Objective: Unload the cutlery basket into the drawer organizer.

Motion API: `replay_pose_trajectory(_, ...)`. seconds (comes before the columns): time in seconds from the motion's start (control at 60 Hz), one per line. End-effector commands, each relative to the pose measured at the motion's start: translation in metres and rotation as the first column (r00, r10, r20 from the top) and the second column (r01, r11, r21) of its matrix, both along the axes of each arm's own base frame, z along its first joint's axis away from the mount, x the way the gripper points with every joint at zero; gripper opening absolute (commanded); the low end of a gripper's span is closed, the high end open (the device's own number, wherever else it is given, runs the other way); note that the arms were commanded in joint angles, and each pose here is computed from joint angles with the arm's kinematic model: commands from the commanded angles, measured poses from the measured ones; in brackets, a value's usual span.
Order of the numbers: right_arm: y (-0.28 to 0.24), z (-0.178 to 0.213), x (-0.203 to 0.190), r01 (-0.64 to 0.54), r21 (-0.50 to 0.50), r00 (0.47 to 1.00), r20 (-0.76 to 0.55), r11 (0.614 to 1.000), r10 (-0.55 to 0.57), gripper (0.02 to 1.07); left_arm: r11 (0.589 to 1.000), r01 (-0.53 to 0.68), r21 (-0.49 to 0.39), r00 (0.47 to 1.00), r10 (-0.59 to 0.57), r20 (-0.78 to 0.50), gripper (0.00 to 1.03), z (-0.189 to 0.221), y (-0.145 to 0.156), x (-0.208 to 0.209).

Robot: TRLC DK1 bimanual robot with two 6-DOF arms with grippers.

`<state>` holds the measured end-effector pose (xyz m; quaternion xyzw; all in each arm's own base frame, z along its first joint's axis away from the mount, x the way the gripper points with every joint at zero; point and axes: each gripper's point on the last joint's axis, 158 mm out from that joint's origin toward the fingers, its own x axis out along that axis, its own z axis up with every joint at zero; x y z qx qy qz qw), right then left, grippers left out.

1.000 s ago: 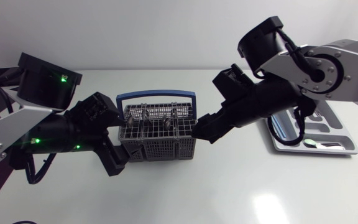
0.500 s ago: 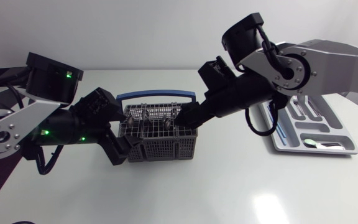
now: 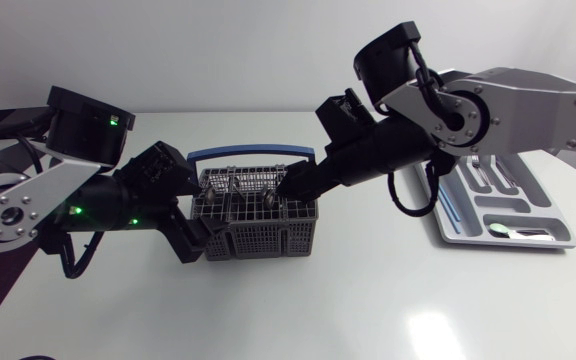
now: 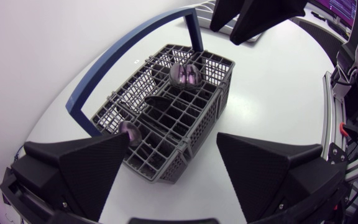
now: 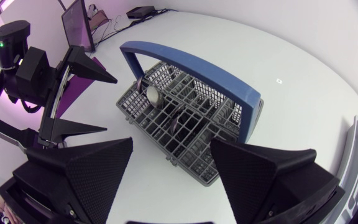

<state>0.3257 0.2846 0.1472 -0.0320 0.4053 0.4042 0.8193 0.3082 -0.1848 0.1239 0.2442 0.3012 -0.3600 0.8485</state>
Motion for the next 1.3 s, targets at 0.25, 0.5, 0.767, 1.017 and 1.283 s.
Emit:
replay_pose_trajectory(0.25, 0.000, -0.014, 0.000, 0.026, -0.005, 0.999, -0.047, 1.000, -0.026, 0.92, 0.999, 0.006, -0.038, 0.999, -0.007, -0.042, 0.98, -0.005, 0.001, 0.004)
replay_pose_trajectory(0.5, 0.008, -0.015, 0.001, 0.042, 0.002, 0.997, -0.061, 0.999, -0.041, 0.92, 0.999, 0.002, -0.037, 0.999, -0.004, -0.044, 0.98, -0.006, 0.003, 0.005)
replay_pose_trajectory(0.767, 0.012, -0.019, 0.003, 0.066, -0.007, 0.995, -0.078, 0.998, -0.066, 0.92, 0.998, 0.005, -0.056, 0.999, -0.007, -0.042, 0.98, -0.001, 0.007, 0.007)
replay_pose_trajectory(1.017, 0.023, -0.021, 0.002, 0.058, -0.019, 0.995, -0.078, 0.998, -0.060, 0.89, 0.998, 0.014, -0.066, 0.999, -0.017, -0.037, 0.98, 0.003, 0.010, 0.006)
replay_pose_trajectory(1.283, 0.028, -0.026, 0.009, 0.075, -0.024, 0.991, -0.109, 0.997, -0.077, 0.72, 0.998, 0.015, -0.066, 0.999, -0.017, -0.031, 0.98, 0.004, 0.014, 0.007)
